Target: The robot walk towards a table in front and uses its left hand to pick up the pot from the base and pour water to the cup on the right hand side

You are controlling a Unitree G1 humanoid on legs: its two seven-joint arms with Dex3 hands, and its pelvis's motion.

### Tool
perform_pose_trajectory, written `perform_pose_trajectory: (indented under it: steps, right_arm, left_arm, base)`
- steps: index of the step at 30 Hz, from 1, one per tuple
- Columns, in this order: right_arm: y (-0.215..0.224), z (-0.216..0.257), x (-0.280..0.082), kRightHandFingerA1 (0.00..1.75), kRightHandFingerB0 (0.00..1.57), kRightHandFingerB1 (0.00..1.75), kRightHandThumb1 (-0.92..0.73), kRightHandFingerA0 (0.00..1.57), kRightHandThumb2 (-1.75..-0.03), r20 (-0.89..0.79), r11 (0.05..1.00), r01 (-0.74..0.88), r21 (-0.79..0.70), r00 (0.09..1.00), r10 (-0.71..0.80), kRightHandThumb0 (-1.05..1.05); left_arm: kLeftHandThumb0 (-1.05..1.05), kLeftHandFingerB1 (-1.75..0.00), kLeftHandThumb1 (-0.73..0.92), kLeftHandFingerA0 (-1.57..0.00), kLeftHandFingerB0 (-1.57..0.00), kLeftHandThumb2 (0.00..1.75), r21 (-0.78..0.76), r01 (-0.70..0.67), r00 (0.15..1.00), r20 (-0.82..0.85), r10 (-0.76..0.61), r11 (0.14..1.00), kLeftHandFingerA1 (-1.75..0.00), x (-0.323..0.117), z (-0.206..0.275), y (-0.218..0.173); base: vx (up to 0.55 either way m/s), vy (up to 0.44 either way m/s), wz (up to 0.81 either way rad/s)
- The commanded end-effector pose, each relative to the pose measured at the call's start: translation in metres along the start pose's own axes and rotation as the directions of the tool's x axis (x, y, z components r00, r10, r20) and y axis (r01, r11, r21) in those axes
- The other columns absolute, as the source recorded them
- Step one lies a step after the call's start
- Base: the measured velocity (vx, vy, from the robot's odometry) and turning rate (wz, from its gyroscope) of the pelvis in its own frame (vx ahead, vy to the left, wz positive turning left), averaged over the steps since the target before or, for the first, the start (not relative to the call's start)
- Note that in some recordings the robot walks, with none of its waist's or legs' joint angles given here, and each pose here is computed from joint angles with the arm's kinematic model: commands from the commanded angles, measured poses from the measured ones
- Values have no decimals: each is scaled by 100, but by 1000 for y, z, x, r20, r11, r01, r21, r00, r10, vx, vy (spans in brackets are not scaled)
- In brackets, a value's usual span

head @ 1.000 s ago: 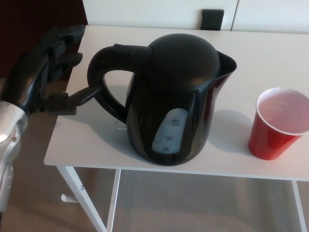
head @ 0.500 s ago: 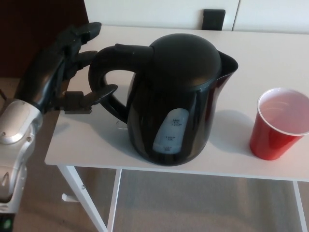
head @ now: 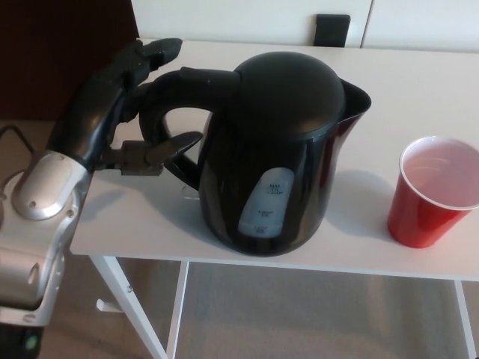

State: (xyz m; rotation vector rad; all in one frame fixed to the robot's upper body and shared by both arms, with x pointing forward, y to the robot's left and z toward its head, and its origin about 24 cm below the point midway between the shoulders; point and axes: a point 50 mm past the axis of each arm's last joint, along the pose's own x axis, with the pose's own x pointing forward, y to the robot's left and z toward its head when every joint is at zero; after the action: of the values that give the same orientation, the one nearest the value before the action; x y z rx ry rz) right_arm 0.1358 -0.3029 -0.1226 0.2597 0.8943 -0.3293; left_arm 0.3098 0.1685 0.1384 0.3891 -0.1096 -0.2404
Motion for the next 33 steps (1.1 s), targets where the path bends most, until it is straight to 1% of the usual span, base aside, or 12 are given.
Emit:
perform_pose_trajectory:
  steps: [1,6,7,14,16,17,21,23,24,28,32,33]
  right_arm:
    - [0,6,1,53,38,39,-53,59,-55,16,1000,0,-8,1000,0,-11]
    - [0,6,1,55,39,42,-52,55,-57,13,1000,-5,18,1000,5,-12]
    - [0,6,1,57,36,39,-55,61,-55,10,1000,-7,13,1000,7,-9]
    - [1,8,1,56,40,40,-55,60,-54,14,1000,-2,12,1000,2,-10]
    - [1,7,1,56,36,41,-52,54,-57,15,1000,-10,5,1000,10,-11]
    - [1,7,1,57,37,39,-55,60,-56,14,1000,-10,6,1000,10,-10]
    - [1,9,2,56,38,39,-53,61,-54,21,1000,-12,4,1000,12,-11]
    - [1,10,2,56,34,38,-53,58,-55,20,1000,-14,-1,1000,14,-9]
    - [1,9,2,52,35,40,-52,51,-57,21,1000,-13,-12,1000,13,-14]
    - [2,10,2,54,36,38,-53,58,-55,24,1000,-15,-27,1000,16,-10]
    - [2,10,2,54,37,39,-53,59,-55,26,1000,-11,-19,1000,12,-8]
    - [3,10,2,54,35,40,-51,55,-56,28,1000,-15,-22,999,16,-12]
  left_arm:
    - [-36,-35,46,-34,-22,62,50,-30,999,-22,31,998,-41,5,0,3]
    - [-33,-35,45,-35,-22,60,58,-31,999,-36,33,998,-41,5,-3,4]
    - [-34,-35,45,-35,-23,61,61,-31,999,-40,33,998,-41,5,-5,5]
    - [-36,-35,45,-35,-23,62,78,-45,997,-57,49,996,-41,7,-10,9]
    - [-37,-36,45,-34,-24,62,88,-48,997,-59,53,995,-42,7,-12,11]
    - [-30,-31,50,-39,-27,55,103,-53,996,-64,60,993,-38,8,-13,12]
    - [-31,-31,49,-39,-27,55,116,-61,996,-64,68,991,-38,11,-14,14]
    - [-30,-32,49,-40,-28,55,125,-65,995,-64,73,990,-38,12,-15,15]
    - [-29,-32,48,-40,-28,54,128,-67,995,-64,76,989,-39,13,-15,15]
    - [-29,-32,48,-40,-27,54,138,-71,995,-63,80,988,-38,17,-15,12]
    - [-27,-32,48,-41,-28,54,151,-69,996,-50,78,986,-38,19,-15,8]
    - [-28,-32,48,-42,-28,54,154,-68,996,-48,76,986,-38,20,-14,7]
  base:
    - [0,0,0]
    - [0,0,0]
    - [0,0,0]
    - [0,0,0]
    - [0,0,0]
    - [0,0,0]
    - [0,0,0]
    - [0,0,0]
    - [0,0,0]
    - [0,0,0]
    - [0,0,0]
    - [0,0,0]
